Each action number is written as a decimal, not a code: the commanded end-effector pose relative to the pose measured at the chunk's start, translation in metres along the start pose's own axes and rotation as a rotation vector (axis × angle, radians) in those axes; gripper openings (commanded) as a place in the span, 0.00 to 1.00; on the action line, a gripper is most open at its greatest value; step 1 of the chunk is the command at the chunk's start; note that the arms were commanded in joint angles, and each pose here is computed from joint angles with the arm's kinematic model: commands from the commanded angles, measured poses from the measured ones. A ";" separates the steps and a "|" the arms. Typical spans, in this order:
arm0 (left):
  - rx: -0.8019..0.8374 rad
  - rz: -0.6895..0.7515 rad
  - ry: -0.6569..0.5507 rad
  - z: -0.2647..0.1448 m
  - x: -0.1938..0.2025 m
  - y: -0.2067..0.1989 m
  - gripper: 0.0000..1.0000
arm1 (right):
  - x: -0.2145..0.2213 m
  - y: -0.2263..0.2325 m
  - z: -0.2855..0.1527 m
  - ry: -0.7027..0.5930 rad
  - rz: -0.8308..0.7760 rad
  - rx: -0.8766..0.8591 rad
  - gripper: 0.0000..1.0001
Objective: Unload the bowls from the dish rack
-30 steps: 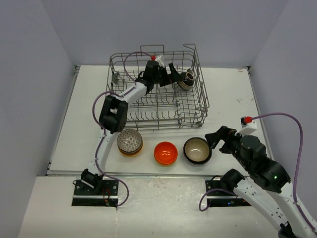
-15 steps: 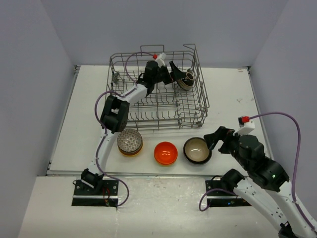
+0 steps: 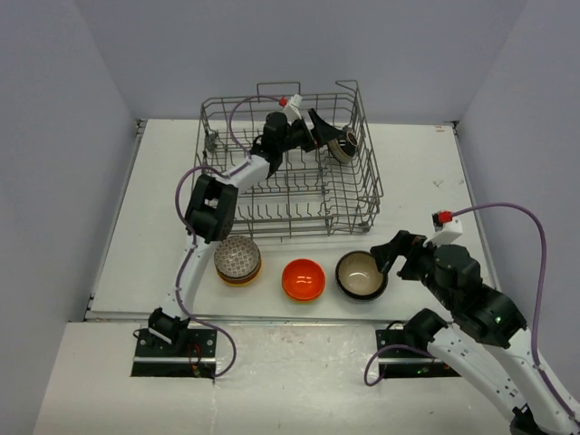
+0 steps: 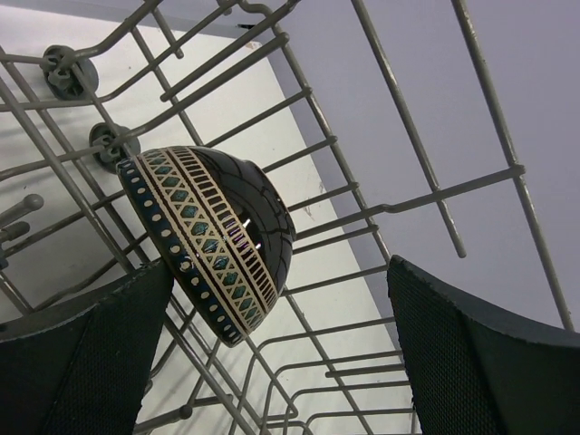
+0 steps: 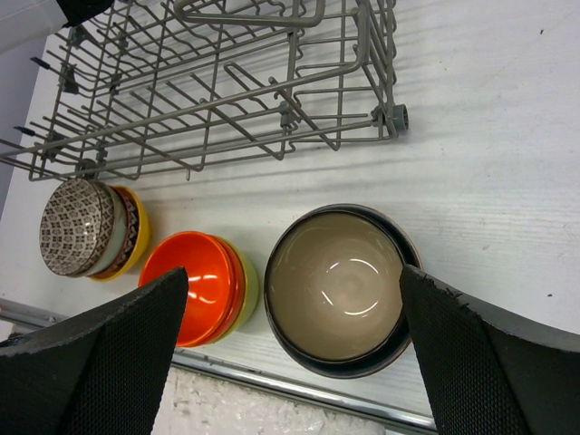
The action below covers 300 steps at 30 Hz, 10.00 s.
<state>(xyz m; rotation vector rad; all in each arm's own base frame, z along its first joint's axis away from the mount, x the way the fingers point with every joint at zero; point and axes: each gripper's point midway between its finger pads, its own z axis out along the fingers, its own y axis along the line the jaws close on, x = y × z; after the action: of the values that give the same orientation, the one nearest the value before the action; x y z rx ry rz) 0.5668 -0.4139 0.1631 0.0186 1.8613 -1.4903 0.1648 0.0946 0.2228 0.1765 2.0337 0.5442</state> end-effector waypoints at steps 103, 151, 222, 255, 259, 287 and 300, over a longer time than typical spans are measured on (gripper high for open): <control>0.261 0.579 -0.104 -0.072 -0.055 -0.222 0.00 | -0.030 0.024 -0.007 -0.055 -0.029 -0.067 0.99; 0.051 1.090 0.118 -0.262 0.187 -0.252 0.00 | -0.002 0.120 0.097 0.586 -0.559 0.109 0.32; -1.072 0.566 -0.537 -0.497 0.005 -0.176 1.00 | 0.077 -0.054 0.061 0.191 0.166 0.373 0.04; -1.104 0.592 -0.423 -0.471 0.015 -0.137 1.00 | 0.096 -0.062 0.060 0.261 0.163 0.414 0.02; -1.121 0.599 -0.384 -0.470 0.020 -0.131 1.00 | 0.100 -0.061 0.061 0.268 0.182 0.404 0.01; -1.215 0.455 -0.608 -0.540 -0.010 -0.085 1.00 | -0.070 0.013 0.007 -0.098 -0.045 0.150 0.46; -1.263 0.518 -0.759 -0.590 -0.002 -0.105 1.00 | -0.130 -0.048 -0.082 -0.381 -0.140 0.374 0.99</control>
<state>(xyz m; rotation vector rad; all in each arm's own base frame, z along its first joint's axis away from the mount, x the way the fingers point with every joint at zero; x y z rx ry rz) 0.2163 0.0487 0.2755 -0.5642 1.6910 0.1866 0.1668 0.0086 0.3530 0.3354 1.7249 0.2257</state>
